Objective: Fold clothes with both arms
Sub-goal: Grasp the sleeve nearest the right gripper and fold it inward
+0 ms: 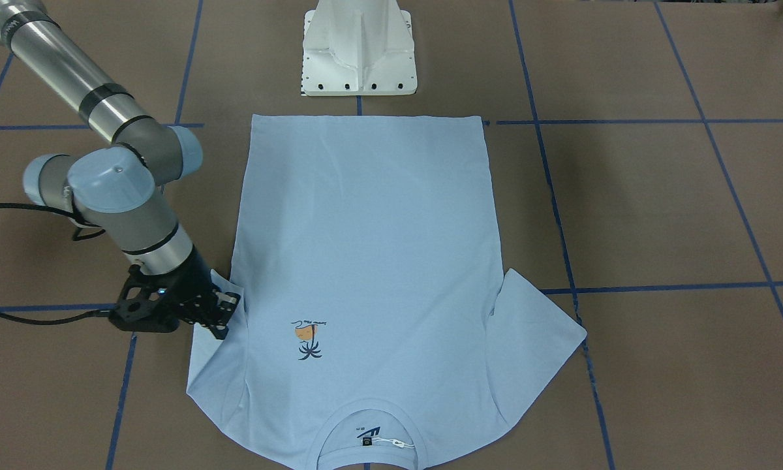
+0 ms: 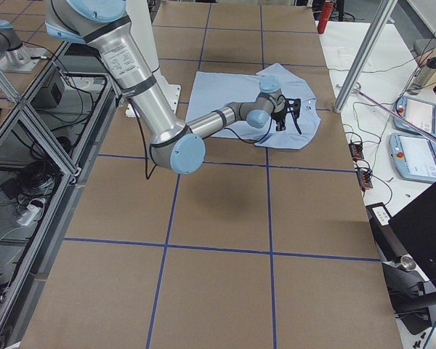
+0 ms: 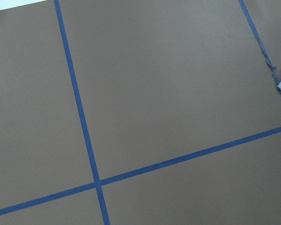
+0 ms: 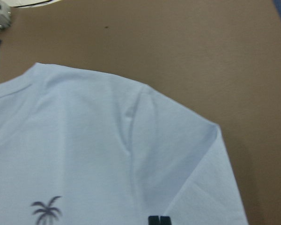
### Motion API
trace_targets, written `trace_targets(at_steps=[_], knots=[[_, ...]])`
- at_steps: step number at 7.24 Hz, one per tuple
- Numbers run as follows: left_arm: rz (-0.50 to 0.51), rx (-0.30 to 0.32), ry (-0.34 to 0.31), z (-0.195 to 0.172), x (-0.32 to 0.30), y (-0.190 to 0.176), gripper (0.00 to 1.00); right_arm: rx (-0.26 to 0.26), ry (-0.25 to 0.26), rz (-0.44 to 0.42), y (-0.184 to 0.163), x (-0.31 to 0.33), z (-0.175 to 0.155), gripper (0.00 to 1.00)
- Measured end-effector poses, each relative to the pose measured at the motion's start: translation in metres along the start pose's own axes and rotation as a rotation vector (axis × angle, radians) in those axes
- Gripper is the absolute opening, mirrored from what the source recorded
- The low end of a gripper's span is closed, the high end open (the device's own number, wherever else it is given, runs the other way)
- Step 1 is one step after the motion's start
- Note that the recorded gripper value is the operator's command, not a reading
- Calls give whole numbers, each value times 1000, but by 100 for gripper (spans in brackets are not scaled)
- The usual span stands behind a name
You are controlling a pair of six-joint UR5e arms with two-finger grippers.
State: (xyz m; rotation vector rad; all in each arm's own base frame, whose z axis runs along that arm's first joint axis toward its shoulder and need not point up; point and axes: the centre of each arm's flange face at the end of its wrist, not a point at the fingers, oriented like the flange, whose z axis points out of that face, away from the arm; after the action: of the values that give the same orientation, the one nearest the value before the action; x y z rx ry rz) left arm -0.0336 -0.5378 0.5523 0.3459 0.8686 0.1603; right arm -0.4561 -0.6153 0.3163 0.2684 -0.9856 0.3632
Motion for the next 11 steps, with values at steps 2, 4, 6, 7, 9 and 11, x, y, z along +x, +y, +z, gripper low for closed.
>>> trace_targets(at_steps=[2,4,6,7,9,11], knots=[[-5,-1,2,0,0,0,100,22,6,44,14,-80,13,99],[1,1,8,3,10,-7,100,46,8,25,33,-121,25,100],[-41,-6,51,40,59,-30,100,49,-24,12,54,-150,18,100],[-104,-11,83,68,86,-47,100,50,-48,9,60,-156,7,100],[-200,-55,134,145,163,-99,95,51,-92,3,69,-140,-16,100],[-237,-70,145,197,213,-134,81,52,-125,-3,78,-110,-40,100]])
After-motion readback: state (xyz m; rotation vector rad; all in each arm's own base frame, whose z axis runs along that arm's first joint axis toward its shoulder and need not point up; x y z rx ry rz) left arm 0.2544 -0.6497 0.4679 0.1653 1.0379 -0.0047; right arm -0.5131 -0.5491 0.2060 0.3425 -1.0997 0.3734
